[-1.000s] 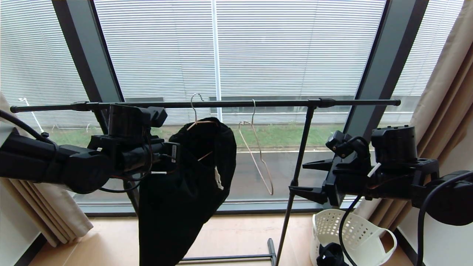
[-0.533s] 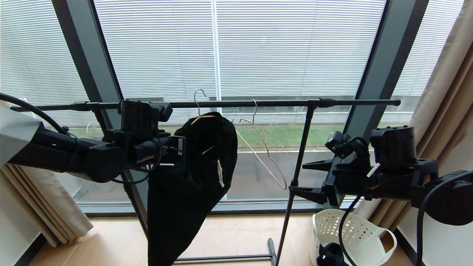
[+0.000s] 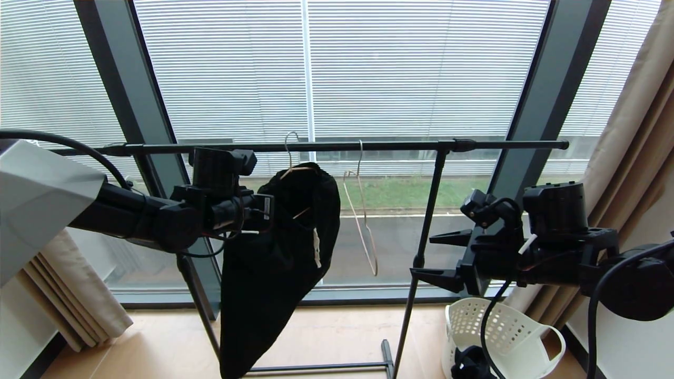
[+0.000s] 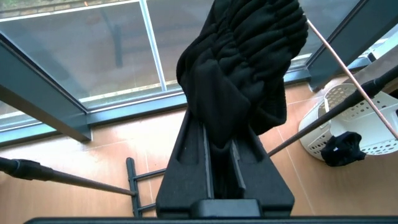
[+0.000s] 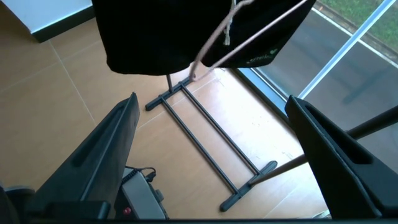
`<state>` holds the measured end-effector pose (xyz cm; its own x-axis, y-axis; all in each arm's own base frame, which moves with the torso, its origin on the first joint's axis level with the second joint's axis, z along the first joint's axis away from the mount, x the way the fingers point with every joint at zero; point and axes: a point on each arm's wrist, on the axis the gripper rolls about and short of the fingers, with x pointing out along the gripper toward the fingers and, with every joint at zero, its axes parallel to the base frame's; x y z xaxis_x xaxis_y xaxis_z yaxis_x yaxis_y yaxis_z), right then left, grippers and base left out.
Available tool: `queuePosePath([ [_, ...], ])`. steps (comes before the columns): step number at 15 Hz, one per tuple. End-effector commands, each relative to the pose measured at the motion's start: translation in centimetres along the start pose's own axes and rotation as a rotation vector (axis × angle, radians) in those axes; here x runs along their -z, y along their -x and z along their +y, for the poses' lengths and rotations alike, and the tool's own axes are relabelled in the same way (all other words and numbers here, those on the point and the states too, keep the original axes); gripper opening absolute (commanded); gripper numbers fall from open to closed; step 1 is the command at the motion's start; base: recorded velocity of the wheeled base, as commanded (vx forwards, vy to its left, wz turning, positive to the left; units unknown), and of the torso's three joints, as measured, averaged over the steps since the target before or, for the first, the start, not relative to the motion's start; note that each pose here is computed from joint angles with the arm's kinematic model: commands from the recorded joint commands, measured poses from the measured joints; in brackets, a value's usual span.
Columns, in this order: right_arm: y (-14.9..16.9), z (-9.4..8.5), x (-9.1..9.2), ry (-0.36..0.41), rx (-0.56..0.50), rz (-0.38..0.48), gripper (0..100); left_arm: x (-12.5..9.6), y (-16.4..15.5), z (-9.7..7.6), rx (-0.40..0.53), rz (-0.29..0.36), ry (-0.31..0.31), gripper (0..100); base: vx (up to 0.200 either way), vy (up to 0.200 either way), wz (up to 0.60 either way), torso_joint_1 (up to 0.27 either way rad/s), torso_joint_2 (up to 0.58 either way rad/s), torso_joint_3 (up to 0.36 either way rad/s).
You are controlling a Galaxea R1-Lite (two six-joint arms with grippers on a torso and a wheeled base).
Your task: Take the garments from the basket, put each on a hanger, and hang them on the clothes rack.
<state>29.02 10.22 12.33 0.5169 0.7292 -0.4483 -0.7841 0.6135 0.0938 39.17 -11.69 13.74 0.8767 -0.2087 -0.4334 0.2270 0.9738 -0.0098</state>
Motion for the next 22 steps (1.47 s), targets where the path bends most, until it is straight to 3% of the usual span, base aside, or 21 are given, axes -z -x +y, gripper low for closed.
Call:
queuePosePath([
  [1, -0.3, -0.1, 0.2, 0.008, 0.001, -0.01, 100, 0.3, -0.5, 0.0, -0.001, 0.008, 0.0, 0, 0.0, 0.0, 0.0, 0.0, 0.0, 0.0],
  [2, -0.5, -0.2, 0.3, 0.011, 0.002, -0.014, 100, 0.3, -0.5, 0.0, -0.001, 0.008, 0.0, 100, 0.0, 0.0, 0.0, 0.0, 0.0, 0.0],
  [7, -0.6, -0.3, 0.4, 0.009, 0.001, -0.009, 100, 0.2, 0.1, -0.8, 0.017, 0.01, -0.009, 100, 0.0, 0.0, 0.0, 0.0, 0.0, 0.0],
  [10, -0.6, -0.2, 0.5, 0.007, 0.001, -0.007, 100, -1.0, 3.0, -1.5, 0.037, -0.005, -0.022, 100, 0.0, 0.0, 0.0, 0.0, 0.0, 0.0],
  [13, 1.4, 0.8, -0.5, 0.037, 0.055, -0.044, 100, -0.4, 8.8, -1.3, 0.046, 0.009, -0.026, 100, 0.0, 0.0, 0.0, 0.0, 0.0, 0.0],
  [16, 6.9, 4.2, -1.5, 0.091, 0.17, -0.136, 100, 3.1, 17.2, -0.3, 0.049, 0.009, -0.027, 100, 0.0, 0.0, 0.0, 0.0, 0.0, 0.0],
  [18, 9.2, 7.7, 1.2, 0.078, 0.152, -0.118, 100, 7.1, 21.3, 0.5, 0.042, 0.042, -0.023, 100, 0.0, 0.0, 0.0, 0.0, 0.0, 0.0],
  [20, 10.6, 9.6, 3.1, 0.087, 0.236, -0.094, 100, 9.4, 23.7, 0.8, 0.046, 0.043, 0.0, 100, 0.0, 0.0, 0.0, 0.0, 0.0, 0.0],
  [22, 13.4, 12.3, 6.8, 0.112, 0.336, -0.083, 100, 13.8, 27.3, 1.2, 0.038, 0.03, 0.062, 100, 0.0, 0.0, 0.0, 0.0, 0.0, 0.0],
])
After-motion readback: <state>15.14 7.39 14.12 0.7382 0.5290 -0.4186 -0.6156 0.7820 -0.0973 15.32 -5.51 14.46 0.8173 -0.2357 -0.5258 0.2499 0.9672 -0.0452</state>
